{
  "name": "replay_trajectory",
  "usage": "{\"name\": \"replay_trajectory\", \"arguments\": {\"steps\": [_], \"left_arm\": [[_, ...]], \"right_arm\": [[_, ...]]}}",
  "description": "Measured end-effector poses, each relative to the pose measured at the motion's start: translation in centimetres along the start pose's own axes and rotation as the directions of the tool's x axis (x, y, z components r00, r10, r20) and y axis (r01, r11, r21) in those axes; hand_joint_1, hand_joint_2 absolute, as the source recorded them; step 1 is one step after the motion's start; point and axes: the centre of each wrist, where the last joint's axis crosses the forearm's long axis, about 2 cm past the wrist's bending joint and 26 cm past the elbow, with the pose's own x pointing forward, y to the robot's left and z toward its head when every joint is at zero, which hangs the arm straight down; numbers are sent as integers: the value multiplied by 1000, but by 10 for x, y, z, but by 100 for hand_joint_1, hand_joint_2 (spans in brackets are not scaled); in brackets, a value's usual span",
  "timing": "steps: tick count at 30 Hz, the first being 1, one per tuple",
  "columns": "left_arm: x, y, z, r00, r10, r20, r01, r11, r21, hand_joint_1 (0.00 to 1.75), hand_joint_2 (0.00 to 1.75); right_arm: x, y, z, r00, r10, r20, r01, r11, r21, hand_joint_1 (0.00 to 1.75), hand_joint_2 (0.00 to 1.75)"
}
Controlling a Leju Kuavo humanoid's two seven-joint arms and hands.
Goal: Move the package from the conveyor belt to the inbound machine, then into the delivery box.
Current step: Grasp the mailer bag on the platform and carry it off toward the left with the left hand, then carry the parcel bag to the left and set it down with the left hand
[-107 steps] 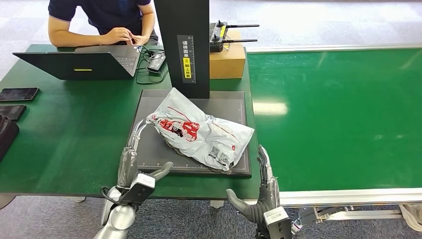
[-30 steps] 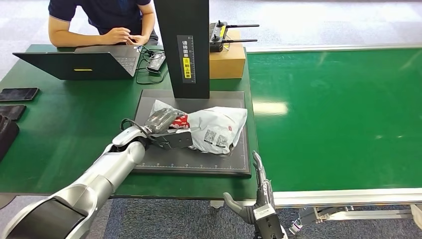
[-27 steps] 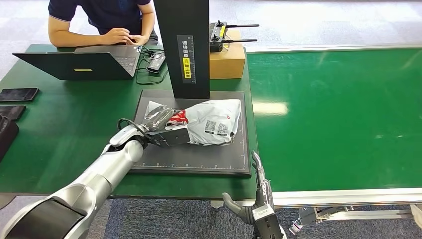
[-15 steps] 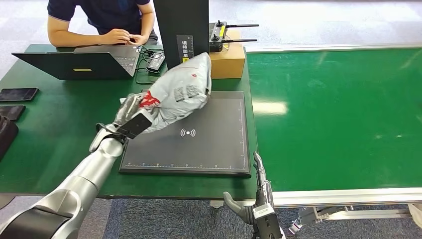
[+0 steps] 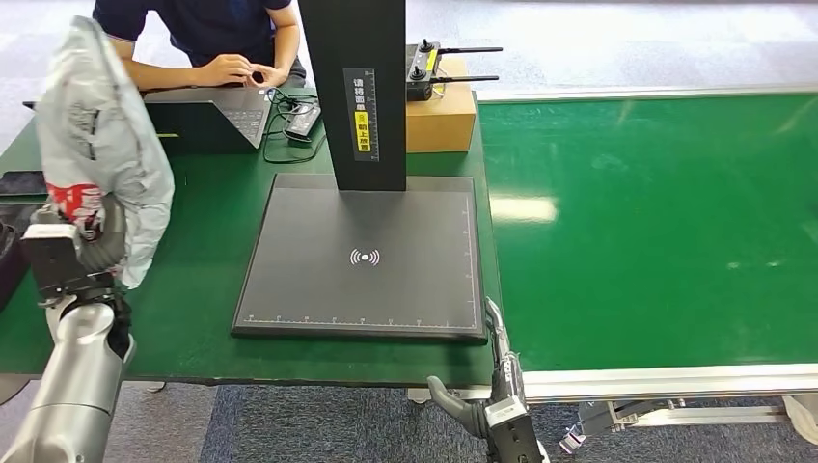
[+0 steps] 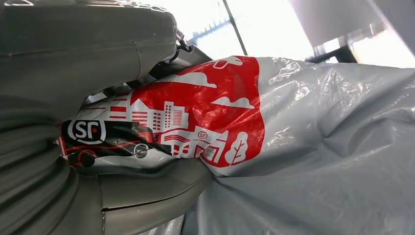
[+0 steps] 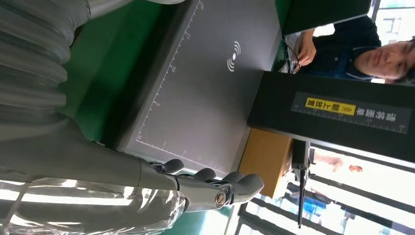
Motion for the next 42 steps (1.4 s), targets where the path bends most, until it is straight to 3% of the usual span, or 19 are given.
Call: {"name": "replay_trajectory", "arguments": {"steps": [5, 9, 10, 13, 14, 21, 27, 31, 37, 42], "left_arm": [[-17, 35, -10, 988, -134, -81, 147, 970, 192, 175, 175], [-29, 52, -16, 933, -293, -207, 336, 917, 217, 173, 175], [-31, 55, -17, 914, -332, -232, 379, 903, 201, 141, 175], [-33, 64, -24, 846, -453, -281, 502, 854, 134, 12, 175], [-33, 66, -26, 822, -487, -296, 536, 836, 115, 0, 175], [-34, 60, -31, 760, -508, -405, 577, 814, 63, 0, 175], [-30, 36, -32, 759, -486, -435, 515, 855, -57, 0, 175], [-26, 20, -30, 782, -471, -409, 462, 878, -127, 0, 175], [-19, -8, -21, 894, -287, -344, 224, 951, -213, 0, 175], [-14, -30, 6, 962, -40, -270, -19, 978, -210, 0, 175]], "right_arm": [[0, 0, 1, 1000, 2, -3, -2, 1000, -1, 0, 175], [0, 0, 2, 1000, 9, -2, -9, 1000, 5, 0, 175], [0, 0, 2, 1000, 9, -2, -9, 1000, 7, 0, 175], [0, 1, 1, 1000, 4, -1, -4, 1000, 15, 0, 175], [0, 1, 1, 1000, 3, 0, -3, 1000, 18, 0, 175], [1, 3, -1, 1000, -1, 4, 1, 1000, 25, 0, 175], [1, 2, -2, 1000, -4, 0, 4, 1000, 20, 0, 175], [0, 1, -1, 1000, 0, -4, 0, 1000, 13, 0, 175], [-1, -2, -1, 1000, 8, -10, -8, 1000, -1, 0, 175], [-2, -3, 1, 1000, 10, -21, -11, 1000, -17, 0, 175]]}}
